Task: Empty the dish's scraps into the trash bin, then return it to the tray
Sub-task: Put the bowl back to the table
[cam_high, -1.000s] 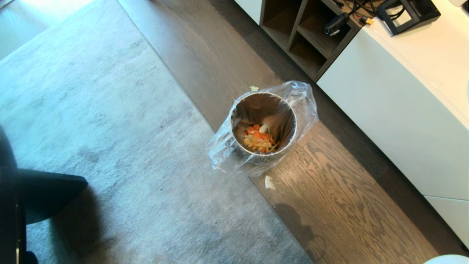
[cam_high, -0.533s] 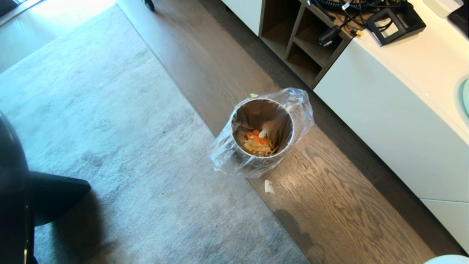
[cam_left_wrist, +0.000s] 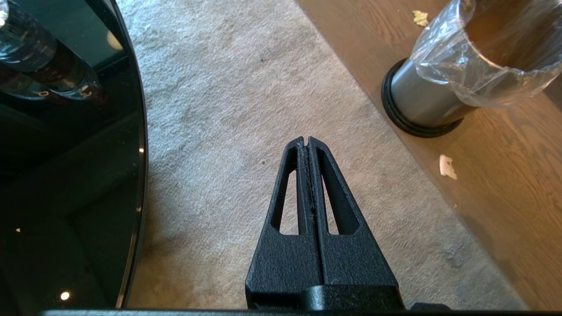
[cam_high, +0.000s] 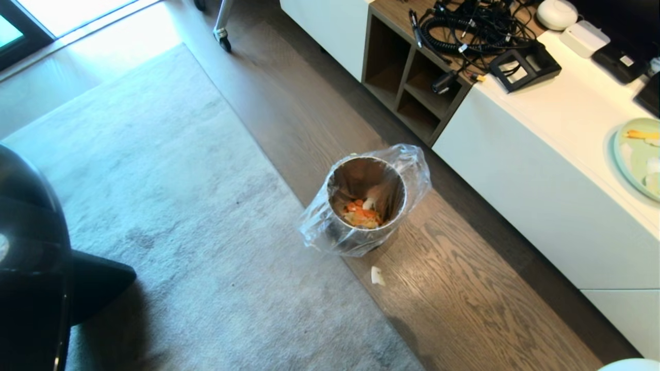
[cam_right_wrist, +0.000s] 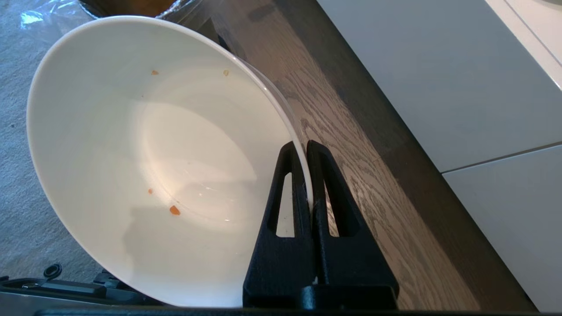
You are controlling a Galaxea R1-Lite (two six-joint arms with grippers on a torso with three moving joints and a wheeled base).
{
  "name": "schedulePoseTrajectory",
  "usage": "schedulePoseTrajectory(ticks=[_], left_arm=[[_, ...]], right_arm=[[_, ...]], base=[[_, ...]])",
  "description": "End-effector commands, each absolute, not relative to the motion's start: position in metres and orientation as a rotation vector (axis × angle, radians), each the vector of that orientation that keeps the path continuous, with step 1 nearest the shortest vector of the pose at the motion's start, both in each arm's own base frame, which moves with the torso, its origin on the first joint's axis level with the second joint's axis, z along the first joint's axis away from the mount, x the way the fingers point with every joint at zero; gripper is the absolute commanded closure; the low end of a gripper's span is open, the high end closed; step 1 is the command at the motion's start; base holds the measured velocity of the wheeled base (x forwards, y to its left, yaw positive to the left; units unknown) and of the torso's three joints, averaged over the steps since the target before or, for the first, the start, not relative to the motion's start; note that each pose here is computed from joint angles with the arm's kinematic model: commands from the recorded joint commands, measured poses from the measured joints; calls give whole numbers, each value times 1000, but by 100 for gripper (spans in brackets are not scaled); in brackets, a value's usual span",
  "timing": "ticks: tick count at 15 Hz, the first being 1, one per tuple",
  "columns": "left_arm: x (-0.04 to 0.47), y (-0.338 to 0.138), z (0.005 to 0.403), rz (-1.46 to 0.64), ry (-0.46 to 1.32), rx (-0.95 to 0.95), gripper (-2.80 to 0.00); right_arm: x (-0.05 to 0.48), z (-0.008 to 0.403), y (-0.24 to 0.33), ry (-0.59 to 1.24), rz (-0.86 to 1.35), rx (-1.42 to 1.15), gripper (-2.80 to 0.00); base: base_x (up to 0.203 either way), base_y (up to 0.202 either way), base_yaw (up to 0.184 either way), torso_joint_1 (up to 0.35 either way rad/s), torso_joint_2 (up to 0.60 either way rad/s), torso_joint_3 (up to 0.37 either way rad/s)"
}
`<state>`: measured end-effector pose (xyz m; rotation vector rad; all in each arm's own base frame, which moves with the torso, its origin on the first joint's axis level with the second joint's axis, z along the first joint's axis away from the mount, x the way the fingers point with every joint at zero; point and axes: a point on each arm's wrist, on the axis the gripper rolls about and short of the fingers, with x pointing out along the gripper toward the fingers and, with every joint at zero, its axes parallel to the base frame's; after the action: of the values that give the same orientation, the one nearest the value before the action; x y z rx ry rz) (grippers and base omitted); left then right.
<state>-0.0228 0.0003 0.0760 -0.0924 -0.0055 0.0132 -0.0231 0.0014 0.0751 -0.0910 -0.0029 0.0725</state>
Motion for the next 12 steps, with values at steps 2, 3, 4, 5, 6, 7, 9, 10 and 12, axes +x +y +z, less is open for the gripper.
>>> schedulePoseTrajectory(ticks=[2,3,4,5,6,7,9,10,12], left_arm=[[-23,0,76,14,-7,-94,0],[-23,0,76,14,-7,-94,0],[-23,0,76,14,-7,-94,0],[-23,0,76,14,-7,-93,0],[-23,0,76,14,-7,-93,0],[-23,0,76,14,-7,-92,0],[-23,0,76,14,-7,-92,0],[-23,0,76,14,-7,-92,0],[-23,0,76,14,-7,-93,0]], right_arm=[[-23,75,1,0,74,-92,0],[-23,75,1,0,74,-92,0],[-23,75,1,0,74,-92,0],[-23,75,1,0,74,-92,0],[-23,75,1,0,74,-92,0],[-23,75,1,0,74,-92,0],[-23,75,1,0,74,-92,0],[-23,75,1,0,74,-92,0],[-23,75,1,0,74,-92,0]], base=[[0,0,0,0,1,202],[0,0,0,1,-2,199],[0,0,0,3,3,199],[0,0,0,-4,2,204],[0,0,0,2,2,199],[0,0,0,2,-7,203],[0,0,0,2,1,204],[0,0,0,6,-2,212],[0,0,0,3,6,199]])
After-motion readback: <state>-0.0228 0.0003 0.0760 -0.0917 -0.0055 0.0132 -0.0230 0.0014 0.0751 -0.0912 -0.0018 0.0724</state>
